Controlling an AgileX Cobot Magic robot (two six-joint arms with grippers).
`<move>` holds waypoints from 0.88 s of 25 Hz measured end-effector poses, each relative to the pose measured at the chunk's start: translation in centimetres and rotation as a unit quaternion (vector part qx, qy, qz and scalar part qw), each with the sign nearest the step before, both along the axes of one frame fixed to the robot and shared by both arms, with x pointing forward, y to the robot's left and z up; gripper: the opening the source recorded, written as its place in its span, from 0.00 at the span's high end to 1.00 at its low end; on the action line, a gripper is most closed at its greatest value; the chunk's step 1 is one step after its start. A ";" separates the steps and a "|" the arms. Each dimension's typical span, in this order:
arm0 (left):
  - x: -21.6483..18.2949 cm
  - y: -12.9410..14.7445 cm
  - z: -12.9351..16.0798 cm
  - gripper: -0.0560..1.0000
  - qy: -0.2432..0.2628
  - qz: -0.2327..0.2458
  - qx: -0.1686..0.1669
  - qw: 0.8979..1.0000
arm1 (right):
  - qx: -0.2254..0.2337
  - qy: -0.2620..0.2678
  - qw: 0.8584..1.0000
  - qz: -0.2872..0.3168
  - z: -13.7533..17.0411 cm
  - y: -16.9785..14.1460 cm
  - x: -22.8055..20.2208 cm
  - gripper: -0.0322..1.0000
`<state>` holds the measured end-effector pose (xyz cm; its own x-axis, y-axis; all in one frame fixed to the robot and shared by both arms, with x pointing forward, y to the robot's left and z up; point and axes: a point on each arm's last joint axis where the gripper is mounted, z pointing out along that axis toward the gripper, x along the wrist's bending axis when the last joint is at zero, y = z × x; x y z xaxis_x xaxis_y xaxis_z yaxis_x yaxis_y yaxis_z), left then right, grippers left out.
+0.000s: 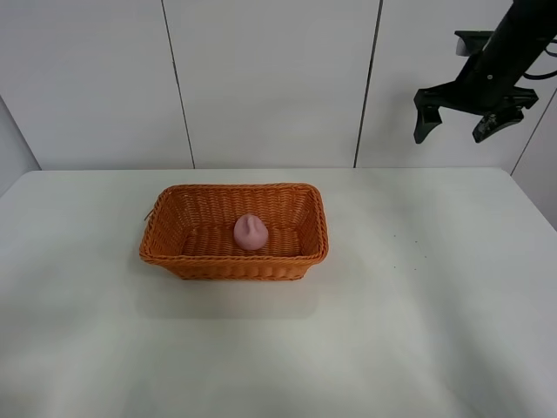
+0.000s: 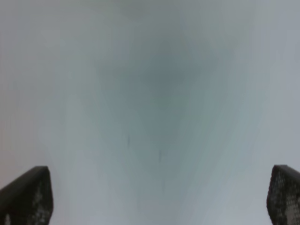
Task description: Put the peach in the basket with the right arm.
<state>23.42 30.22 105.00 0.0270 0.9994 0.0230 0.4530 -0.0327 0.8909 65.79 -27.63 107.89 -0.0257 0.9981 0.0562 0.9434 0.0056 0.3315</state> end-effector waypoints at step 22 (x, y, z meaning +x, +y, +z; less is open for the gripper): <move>0.0 0.0 0.0 0.01 0.000 0.000 0.000 1.000 | -0.007 -0.153 0.988 0.029 -3.6 -1.5 -35.2 0.29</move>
